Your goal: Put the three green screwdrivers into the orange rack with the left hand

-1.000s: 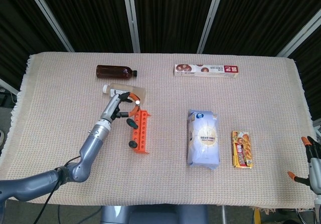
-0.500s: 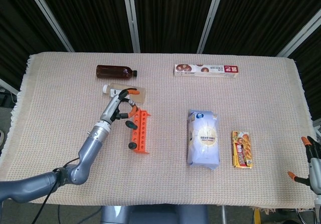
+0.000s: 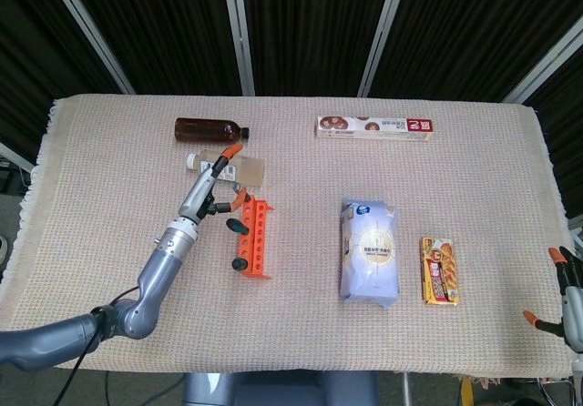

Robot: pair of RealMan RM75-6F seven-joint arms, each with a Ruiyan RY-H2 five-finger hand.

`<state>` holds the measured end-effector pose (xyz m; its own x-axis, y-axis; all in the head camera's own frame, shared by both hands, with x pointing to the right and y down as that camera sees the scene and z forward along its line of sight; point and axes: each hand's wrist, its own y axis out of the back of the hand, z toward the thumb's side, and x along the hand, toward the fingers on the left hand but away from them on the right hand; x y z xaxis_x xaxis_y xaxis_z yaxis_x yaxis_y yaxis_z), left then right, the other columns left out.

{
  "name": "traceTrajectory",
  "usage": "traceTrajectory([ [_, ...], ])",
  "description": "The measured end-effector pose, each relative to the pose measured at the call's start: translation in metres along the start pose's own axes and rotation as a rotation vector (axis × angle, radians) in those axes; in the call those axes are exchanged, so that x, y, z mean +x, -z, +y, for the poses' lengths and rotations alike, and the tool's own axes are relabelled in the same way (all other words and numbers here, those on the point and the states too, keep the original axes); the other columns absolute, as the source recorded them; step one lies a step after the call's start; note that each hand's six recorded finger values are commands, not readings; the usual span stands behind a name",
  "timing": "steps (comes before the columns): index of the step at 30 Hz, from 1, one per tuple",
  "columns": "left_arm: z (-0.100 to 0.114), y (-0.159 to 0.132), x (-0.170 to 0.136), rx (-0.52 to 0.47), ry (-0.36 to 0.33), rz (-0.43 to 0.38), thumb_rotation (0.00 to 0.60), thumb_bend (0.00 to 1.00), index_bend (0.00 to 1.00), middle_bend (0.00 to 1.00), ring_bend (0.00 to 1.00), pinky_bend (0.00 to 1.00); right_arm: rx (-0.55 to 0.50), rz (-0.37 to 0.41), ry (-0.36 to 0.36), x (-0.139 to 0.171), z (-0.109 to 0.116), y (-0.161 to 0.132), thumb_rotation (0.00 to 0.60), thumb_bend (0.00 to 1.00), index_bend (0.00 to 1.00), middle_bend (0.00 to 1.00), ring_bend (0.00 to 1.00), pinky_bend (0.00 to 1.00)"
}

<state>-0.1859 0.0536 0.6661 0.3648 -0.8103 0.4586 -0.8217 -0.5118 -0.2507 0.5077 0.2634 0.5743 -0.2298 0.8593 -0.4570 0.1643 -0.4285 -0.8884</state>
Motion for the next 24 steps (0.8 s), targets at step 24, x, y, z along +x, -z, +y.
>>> traceTrajectory([
  [24,0.13,0.02,-0.155,0.769,-0.333,0.106,0.6,0.47,0.19,0.02,0.0,0.0,0.02,0.086,0.051,-0.007,0.01,-0.024,0.6,0.0,0.0,0.0,0.0,0.0],
])
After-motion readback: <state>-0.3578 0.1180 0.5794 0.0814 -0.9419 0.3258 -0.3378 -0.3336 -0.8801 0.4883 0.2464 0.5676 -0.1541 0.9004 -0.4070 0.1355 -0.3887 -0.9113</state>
